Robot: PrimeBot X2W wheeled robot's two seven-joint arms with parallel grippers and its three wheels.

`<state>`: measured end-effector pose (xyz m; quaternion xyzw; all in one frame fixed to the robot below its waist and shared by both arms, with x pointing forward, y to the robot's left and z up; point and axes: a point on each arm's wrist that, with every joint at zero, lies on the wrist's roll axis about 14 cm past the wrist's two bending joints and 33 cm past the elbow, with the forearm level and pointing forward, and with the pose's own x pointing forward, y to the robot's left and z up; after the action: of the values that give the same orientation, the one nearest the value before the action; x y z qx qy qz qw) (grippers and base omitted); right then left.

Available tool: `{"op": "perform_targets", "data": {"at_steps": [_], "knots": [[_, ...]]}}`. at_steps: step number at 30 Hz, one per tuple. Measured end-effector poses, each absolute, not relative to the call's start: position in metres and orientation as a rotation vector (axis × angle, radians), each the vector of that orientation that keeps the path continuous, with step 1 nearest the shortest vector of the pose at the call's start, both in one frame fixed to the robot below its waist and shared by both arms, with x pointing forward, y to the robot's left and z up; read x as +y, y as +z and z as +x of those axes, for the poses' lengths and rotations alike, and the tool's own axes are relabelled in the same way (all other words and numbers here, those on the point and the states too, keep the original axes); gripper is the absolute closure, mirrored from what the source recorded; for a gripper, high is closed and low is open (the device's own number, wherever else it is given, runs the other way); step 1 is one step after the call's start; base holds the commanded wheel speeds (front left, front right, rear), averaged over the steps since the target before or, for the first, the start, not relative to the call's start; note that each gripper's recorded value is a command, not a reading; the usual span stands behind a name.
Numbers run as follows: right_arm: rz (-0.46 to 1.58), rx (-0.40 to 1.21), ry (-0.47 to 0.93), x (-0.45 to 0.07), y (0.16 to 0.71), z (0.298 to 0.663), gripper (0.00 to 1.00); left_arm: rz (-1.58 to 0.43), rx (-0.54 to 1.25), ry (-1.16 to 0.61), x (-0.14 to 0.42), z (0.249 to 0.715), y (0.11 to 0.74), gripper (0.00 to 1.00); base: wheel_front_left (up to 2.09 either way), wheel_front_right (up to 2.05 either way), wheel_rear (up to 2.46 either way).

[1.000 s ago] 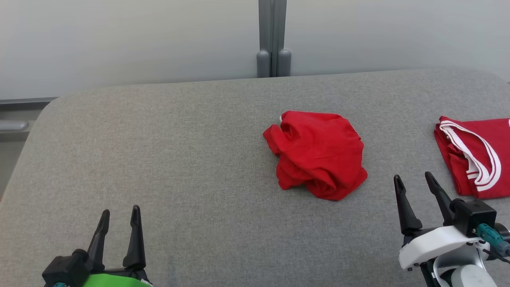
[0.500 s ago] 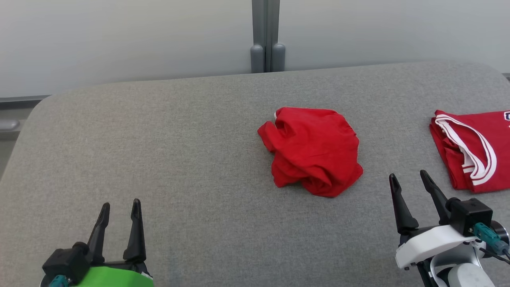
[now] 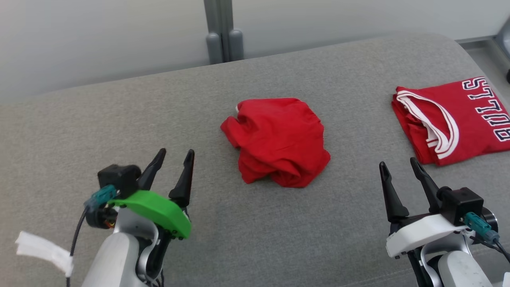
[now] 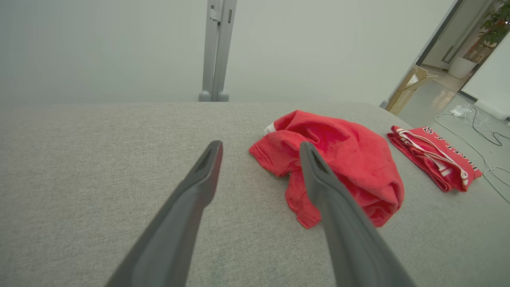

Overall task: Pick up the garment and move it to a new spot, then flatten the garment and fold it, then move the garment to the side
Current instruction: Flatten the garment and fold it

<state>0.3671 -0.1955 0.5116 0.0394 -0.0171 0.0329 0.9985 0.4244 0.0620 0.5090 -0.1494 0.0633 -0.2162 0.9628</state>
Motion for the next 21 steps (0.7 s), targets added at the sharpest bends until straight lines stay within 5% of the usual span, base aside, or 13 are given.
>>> {"op": "perform_targets", "data": {"at_steps": [9, 21], "knots": [[0.075, -0.022, -0.043, -0.228, 0.505, 0.35, 0.0, -0.25, 0.315, -0.676, -0.03, 0.445, 0.496, 0.0, 0.0, 0.0, 0.0], [0.075, -0.001, -0.136, -0.254, 0.496, 0.333, 0.0, -0.16, 0.52, -0.755, -0.078, 0.448, 0.457, 0.0, 0.0, 0.0, 0.0]]}}
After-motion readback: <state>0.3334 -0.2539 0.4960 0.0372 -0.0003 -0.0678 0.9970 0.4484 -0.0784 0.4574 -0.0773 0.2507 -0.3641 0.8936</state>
